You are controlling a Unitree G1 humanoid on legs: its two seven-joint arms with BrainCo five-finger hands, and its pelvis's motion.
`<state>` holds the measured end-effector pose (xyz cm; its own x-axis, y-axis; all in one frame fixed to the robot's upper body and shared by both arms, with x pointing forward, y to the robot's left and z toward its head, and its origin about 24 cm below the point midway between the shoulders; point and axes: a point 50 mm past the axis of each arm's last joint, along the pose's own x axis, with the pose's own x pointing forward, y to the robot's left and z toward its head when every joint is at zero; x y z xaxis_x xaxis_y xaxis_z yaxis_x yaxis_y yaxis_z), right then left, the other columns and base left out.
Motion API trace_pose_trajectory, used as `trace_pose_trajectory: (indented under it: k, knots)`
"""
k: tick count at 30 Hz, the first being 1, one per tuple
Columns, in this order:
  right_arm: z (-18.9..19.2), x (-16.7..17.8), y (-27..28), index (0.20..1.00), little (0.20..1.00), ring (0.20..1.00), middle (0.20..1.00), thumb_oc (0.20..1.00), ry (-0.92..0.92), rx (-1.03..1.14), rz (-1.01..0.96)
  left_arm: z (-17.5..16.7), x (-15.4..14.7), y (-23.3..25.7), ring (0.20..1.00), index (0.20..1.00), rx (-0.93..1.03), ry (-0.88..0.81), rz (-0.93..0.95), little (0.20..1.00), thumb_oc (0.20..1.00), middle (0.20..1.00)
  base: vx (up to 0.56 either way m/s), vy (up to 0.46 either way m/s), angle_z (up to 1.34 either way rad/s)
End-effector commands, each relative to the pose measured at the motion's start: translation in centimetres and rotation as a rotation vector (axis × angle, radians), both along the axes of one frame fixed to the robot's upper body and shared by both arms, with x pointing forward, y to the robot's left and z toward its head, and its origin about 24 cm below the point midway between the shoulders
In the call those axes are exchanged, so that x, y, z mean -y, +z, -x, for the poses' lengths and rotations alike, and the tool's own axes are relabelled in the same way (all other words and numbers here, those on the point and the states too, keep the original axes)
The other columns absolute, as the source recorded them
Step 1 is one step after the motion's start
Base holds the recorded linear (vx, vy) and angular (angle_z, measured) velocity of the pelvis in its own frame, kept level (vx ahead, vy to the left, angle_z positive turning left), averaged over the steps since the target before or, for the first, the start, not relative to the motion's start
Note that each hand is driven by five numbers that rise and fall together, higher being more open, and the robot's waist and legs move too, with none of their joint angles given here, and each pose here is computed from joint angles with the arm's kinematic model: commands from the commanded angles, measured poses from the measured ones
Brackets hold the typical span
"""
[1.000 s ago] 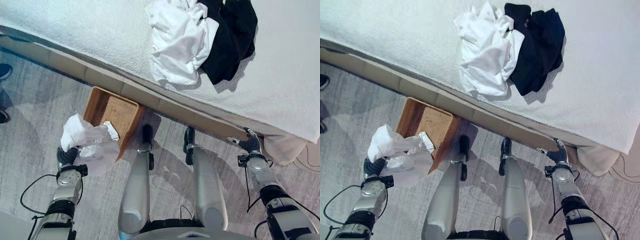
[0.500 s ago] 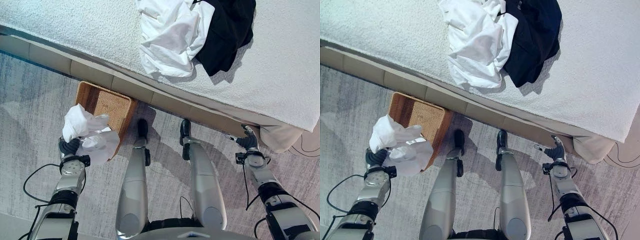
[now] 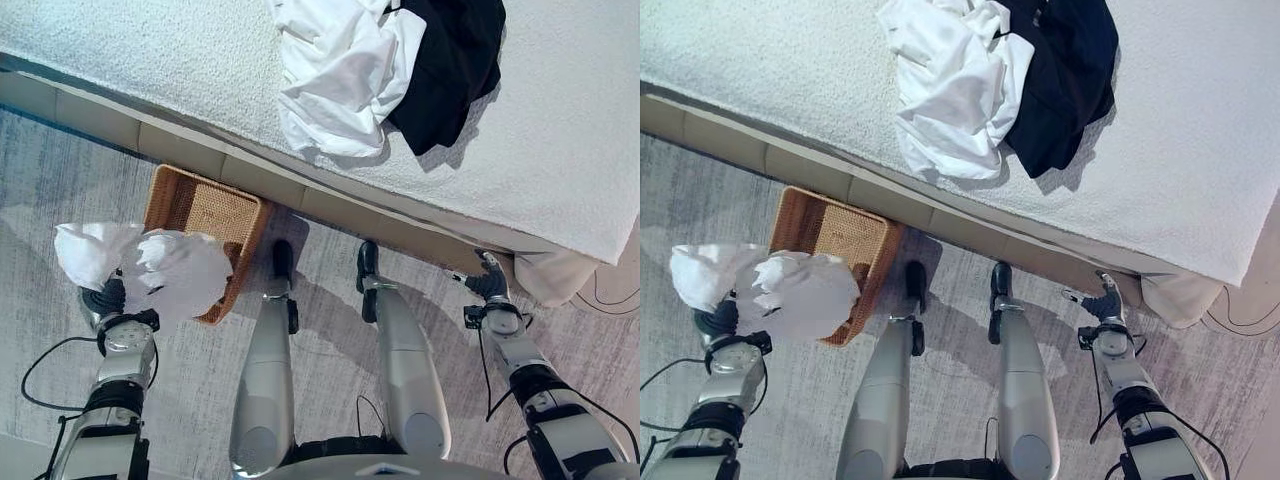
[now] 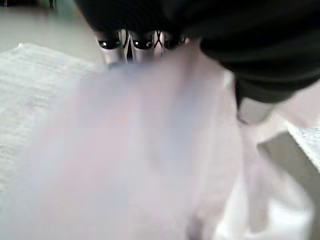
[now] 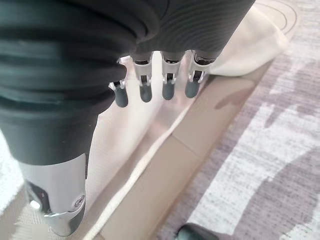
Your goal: Pick up clothes into the bucket
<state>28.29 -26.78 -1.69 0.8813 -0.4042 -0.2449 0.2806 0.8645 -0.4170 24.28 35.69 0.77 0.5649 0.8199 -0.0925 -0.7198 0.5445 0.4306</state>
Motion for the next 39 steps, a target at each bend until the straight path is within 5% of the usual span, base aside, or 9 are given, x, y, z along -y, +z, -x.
trace_pose_trajectory:
  k: [1,21,25,32,39]
  knots:
    - [0.6,0.7,0.3,1.0,1.0,1.0,1.0,1.0,0.001,0.024,0.027,2.2,-2.9,0.8,1.0,1.0,-0.017,0.113,-0.072,1.0,1.0,1.0,0.0,0.008,-0.04]
    - [-0.6,0.1,3.9,1.0,1.0,1.0,1.0,1.0,0.006,0.221,-0.028,1.2,0.7,-0.9,1.0,1.0,-0.068,-0.05,-0.038,1.0,1.0,1.0,0.0,0.0,0.0]
    - [-1.2,-0.4,10.1,1.0,1.0,1.0,1.0,1.0,0.078,0.485,0.167,-0.5,4.9,-0.2,1.0,1.0,0.19,-0.257,0.167,1.0,1.0,1.0,0.01,-0.012,0.02]
    - [-2.2,-1.0,16.8,1.0,1.0,1.0,1.0,1.0,0.117,0.715,0.432,0.5,11.1,-5.3,1.0,1.0,-0.024,-0.541,0.293,1.0,1.0,1.0,0.01,-0.017,0.07]
    - [-5.6,-1.2,23.2,1.0,1.0,1.0,1.0,1.0,0.115,0.799,0.631,2.6,13.0,-8.3,1.0,1.0,-0.146,-0.566,0.378,1.0,1.0,1.0,0.01,-0.043,0.14]
